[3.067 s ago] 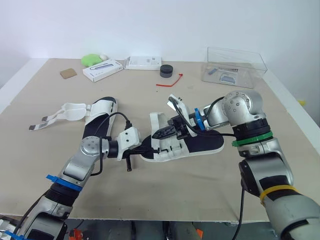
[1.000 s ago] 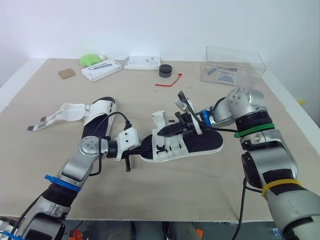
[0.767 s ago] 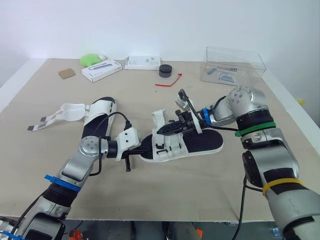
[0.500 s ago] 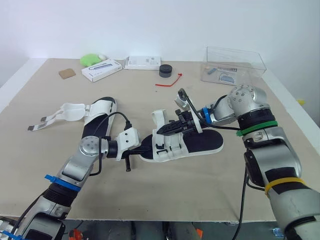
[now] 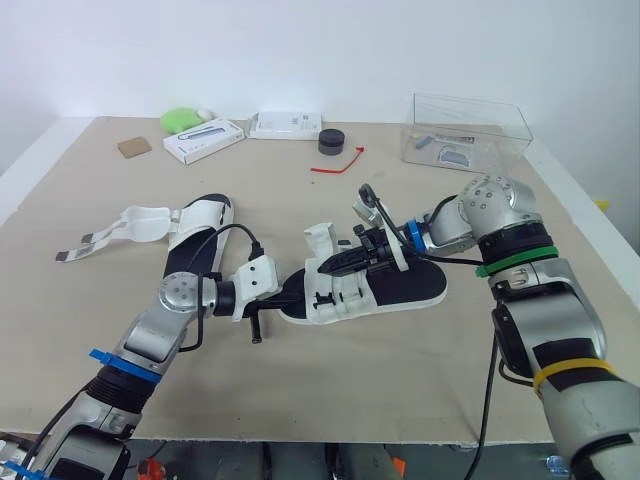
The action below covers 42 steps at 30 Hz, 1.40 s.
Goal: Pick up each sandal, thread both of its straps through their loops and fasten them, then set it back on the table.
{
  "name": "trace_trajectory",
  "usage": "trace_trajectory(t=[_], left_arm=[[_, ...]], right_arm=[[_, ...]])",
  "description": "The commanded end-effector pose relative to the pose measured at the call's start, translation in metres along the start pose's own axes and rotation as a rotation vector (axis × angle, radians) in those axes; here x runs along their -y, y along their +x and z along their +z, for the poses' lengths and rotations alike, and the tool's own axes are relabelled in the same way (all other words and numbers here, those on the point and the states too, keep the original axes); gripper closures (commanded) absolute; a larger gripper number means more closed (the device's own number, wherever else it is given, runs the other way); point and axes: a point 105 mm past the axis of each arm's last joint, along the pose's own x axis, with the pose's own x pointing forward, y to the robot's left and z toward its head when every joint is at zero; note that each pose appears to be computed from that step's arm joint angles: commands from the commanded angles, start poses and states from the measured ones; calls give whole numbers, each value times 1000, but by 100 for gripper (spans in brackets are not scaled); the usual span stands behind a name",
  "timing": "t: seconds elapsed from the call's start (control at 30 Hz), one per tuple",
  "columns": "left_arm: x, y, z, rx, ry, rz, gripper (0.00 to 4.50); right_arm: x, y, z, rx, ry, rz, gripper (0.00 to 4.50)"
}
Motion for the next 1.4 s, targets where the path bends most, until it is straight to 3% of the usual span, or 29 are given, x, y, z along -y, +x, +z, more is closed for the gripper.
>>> trace_trajectory(t=[0.03,0.63,1.17,1.4], left_arm=[[7,-1,-28,-112,-42,-17,450],[6,-1,-29,-112,-42,-14,450],[6,2,-28,-110,-38,-14,450],[6,3,-28,-109,-36,-16,450]], right_arm=[[-2,-4,-1,0,-34,-10,445],[11,5,-19,-32,-211,-158,445],[-5,8,-24,-33,-528,-211,445],[-10,6,-24,-33,-573,-198,445]])
